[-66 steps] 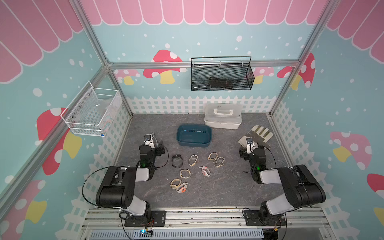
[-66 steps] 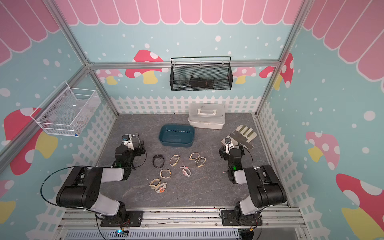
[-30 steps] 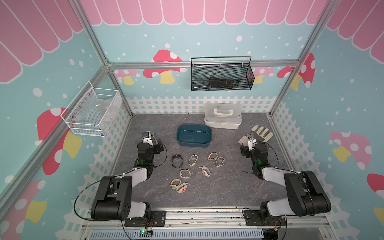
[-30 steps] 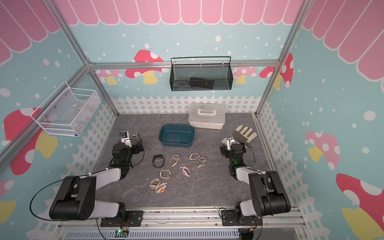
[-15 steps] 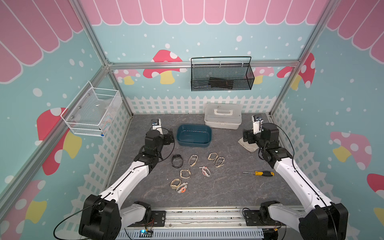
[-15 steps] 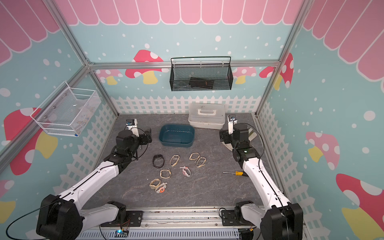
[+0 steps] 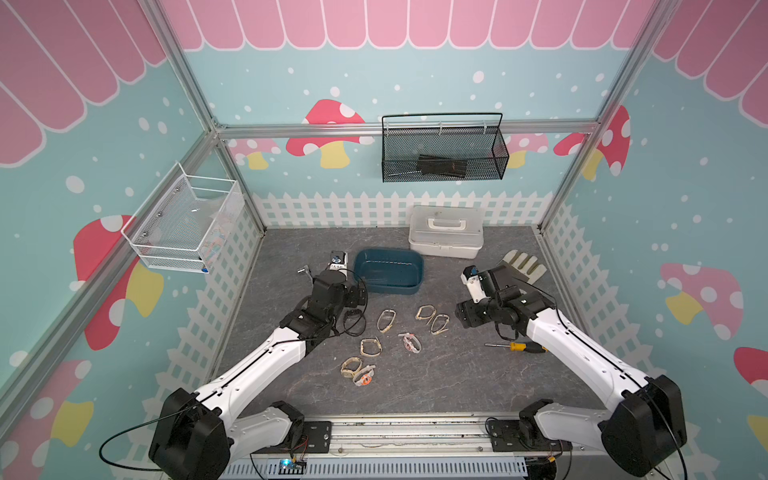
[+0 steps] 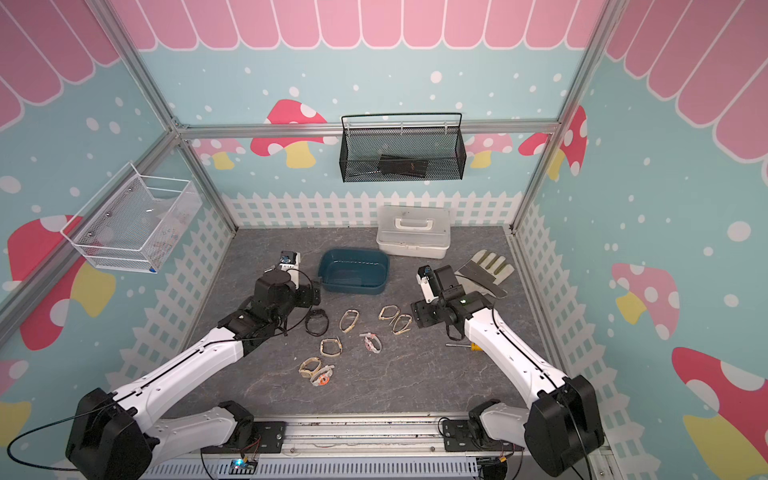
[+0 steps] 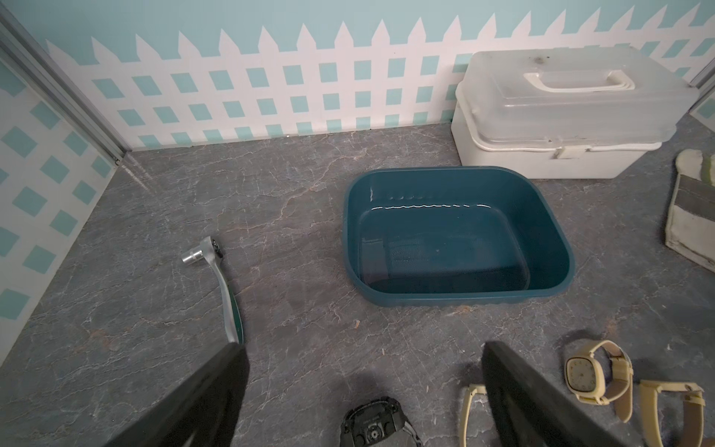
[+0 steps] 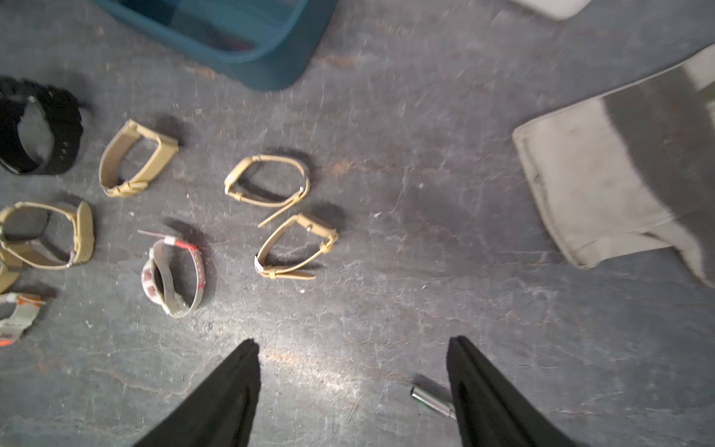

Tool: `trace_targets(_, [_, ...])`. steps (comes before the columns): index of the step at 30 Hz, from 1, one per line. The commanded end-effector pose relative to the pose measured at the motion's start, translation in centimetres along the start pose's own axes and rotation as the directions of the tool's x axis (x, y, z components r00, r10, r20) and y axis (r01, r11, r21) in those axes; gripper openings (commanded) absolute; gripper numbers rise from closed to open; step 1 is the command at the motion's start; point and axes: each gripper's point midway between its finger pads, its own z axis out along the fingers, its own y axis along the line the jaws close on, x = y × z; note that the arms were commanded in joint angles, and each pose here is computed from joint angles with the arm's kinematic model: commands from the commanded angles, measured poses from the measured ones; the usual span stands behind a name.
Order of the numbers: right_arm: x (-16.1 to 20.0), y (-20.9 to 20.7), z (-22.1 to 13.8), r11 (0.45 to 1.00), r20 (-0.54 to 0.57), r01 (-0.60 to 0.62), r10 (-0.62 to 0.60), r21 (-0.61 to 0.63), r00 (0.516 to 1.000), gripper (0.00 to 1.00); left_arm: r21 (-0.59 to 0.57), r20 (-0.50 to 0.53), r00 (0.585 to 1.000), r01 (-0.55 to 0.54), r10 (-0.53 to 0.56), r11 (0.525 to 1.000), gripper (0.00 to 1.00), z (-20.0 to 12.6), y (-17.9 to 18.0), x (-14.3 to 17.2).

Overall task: Put the watch into the storage box
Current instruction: Pick up the watch at the center of the board.

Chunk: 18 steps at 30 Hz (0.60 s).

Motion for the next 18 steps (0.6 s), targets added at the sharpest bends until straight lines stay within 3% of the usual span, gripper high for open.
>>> trace_targets(1, [2.2, 1.2, 1.7, 0.998, -0.092, -0.038, 0.034, -0.045, 0.995, 0.73, 0.056, 0.009, 0.999, 0.047, -0.048, 0.997, 0.97, -0.3, -1.0, -0.5])
trace_targets(5, [2.7, 1.9, 3.3, 0.997, -0.118, -0.044, 0.037, -0.06, 0.992, 0.65, 0.081, 0.001, 0.998, 0.068, -0.069, 0.994, 0.97, -0.4, -1.4, -0.1])
trace_targets(18, [1.0, 2.2, 7.4, 0.999, -0.155, -0.024, 0.016, -0.049, 0.988, 0.56, 0.06, 0.0, 0.998, 0.057, -0.057, 0.997, 0.97, -0.2, -1.1, 0.1])
